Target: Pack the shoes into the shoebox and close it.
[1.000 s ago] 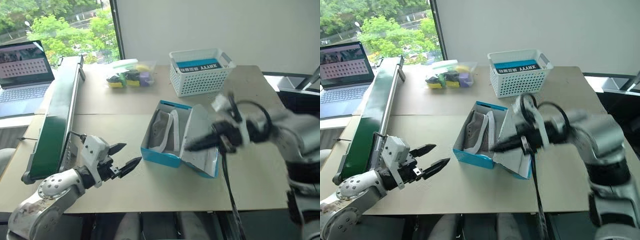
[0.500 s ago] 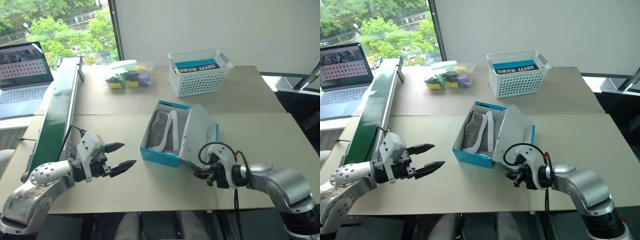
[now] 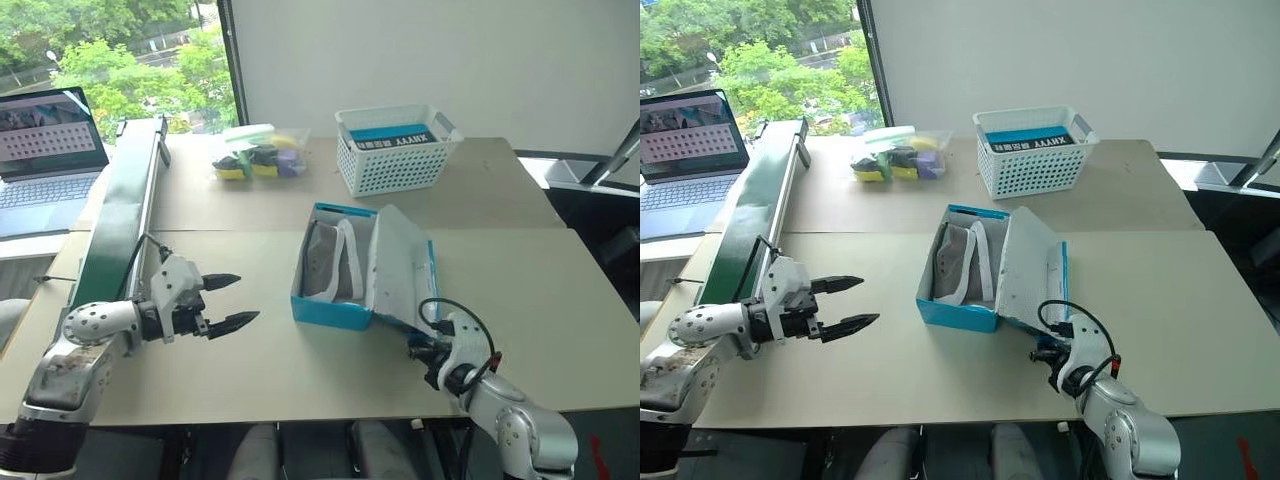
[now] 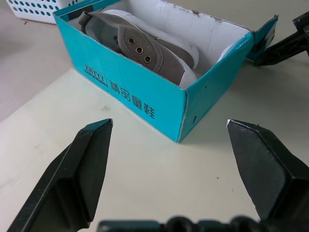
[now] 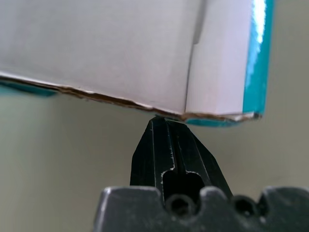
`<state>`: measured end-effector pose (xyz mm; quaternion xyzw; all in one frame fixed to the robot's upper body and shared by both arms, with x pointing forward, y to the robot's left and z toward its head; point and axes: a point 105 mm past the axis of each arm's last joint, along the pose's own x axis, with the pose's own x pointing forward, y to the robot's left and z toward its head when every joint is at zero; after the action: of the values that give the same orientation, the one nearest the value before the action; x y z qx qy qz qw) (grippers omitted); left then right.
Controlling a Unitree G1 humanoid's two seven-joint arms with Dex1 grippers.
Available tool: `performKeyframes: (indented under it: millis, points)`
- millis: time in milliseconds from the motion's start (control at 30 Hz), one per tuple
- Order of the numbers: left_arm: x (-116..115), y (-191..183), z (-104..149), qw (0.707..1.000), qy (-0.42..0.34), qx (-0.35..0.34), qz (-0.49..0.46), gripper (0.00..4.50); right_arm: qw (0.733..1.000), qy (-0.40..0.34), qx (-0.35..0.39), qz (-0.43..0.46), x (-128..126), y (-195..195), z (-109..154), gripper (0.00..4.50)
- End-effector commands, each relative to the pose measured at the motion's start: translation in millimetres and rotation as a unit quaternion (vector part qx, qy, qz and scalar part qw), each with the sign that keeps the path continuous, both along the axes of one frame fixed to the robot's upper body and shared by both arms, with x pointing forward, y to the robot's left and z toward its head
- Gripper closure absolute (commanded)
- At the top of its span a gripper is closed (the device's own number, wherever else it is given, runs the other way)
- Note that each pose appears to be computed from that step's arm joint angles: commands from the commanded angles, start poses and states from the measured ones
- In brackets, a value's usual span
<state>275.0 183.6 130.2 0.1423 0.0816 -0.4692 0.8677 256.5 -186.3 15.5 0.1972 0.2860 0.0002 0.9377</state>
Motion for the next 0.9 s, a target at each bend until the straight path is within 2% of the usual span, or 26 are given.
performKeyframes:
  millis: [33,100,233,300,400,500,600,633,767,867,900]
  points:
    - [1.5,-7.8,8.0,1.0,-0.023,-0.001,-0.013,0.47,0.987,0.03,0.05,-0.148,-6.1,-36.6,-24.2,4.47]
    - [1.1,-10.5,7.8,1.0,-0.023,-0.002,-0.013,0.47,0.975,0.017,0.143,-0.171,3.0,-25.2,-27.1,4.47]
    - [0.8,-13.0,8.4,1.0,-0.025,-0.005,-0.013,0.47,0.952,0.015,0.234,-0.195,10.9,-15.2,-33.7,4.47]
    - [-0.5,-14.4,7.8,1.0,-0.026,-0.006,-0.014,0.47,0.928,-0.007,0.304,-0.217,16.0,-12.9,-31.0,4.47]
    - [-2.1,-16.9,7.5,1.0,-0.025,-0.009,-0.013,0.47,0.876,-0.056,0.412,-0.245,22.8,-13.5,-19.9,4.47]
    - [-2.2,-17.8,7.4,1.0,-0.024,-0.012,-0.01,0.47,0.839,-0.114,0.474,-0.24,31.6,-16.0,4.1,4.47]
    - [-2.1,-18.0,7.7,1.0,-0.024,-0.014,-0.007,0.47,0.825,-0.197,0.506,-0.154,39.6,-4.7,56.3,4.47]
    - [-2.1,-18.0,7.7,1.0,-0.024,-0.014,-0.006,0.47,0.823,-0.211,0.51,-0.135,39.9,-1.3,66.0,4.47]
    - [-2.0,-17.9,6.2,1.0,-0.023,-0.014,0.0,0.47,0.795,-0.307,0.523,0.007,39.9,23.2,141.1,4.47]
    - [-2.0,-17.7,6.2,1.0,-0.023,-0.015,0.005,0.47,0.792,-0.319,0.518,0.046,40.3,30.2,157.1,4.47]
    - [-1.9,-17.2,6.5,1.0,-0.024,-0.014,0.007,0.47,0.8,-0.31,0.51,0.056,40.7,31.8,157.4,4.47]
